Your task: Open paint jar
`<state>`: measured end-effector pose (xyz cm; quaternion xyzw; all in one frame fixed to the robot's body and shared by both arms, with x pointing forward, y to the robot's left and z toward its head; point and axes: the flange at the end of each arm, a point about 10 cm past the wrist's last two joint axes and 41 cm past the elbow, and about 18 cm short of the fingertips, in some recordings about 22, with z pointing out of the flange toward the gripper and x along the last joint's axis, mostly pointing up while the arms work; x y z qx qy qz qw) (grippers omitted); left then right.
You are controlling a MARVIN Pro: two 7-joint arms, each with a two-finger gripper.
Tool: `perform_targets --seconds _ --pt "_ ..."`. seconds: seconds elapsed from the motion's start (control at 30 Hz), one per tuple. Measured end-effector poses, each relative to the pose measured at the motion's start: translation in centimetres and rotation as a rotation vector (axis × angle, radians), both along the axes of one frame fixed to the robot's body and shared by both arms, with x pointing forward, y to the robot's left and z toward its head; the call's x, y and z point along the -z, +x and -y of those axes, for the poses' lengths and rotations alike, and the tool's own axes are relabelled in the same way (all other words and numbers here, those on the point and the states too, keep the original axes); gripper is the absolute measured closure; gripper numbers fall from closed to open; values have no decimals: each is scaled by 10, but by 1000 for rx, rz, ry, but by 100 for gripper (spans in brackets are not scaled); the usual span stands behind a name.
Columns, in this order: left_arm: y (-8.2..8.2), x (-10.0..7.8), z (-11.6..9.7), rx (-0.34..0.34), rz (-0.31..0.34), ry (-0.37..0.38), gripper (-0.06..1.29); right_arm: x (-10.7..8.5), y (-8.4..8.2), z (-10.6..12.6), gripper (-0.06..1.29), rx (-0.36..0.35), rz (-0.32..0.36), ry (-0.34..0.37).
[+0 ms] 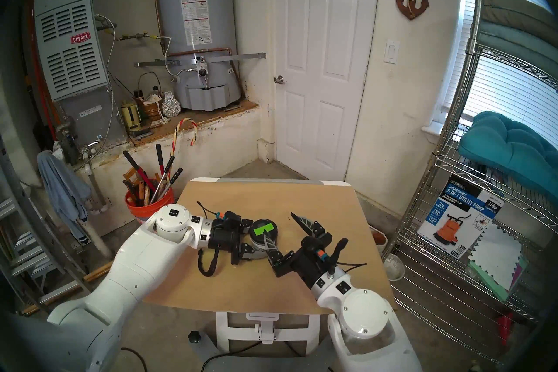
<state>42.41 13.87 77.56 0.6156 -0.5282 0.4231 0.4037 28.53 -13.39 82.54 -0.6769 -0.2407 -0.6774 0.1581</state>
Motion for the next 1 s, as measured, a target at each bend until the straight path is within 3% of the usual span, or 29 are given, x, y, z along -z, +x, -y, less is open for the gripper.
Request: perform_targets --seconds 0.5,1.0 --pt "-1 -2 0 6 -9 5 46 -3 -5 -6 2 -80 -49 7" --pt "-7 0 -2 5 -12 1 46 5 0 -13 2 -65 -39 -21"
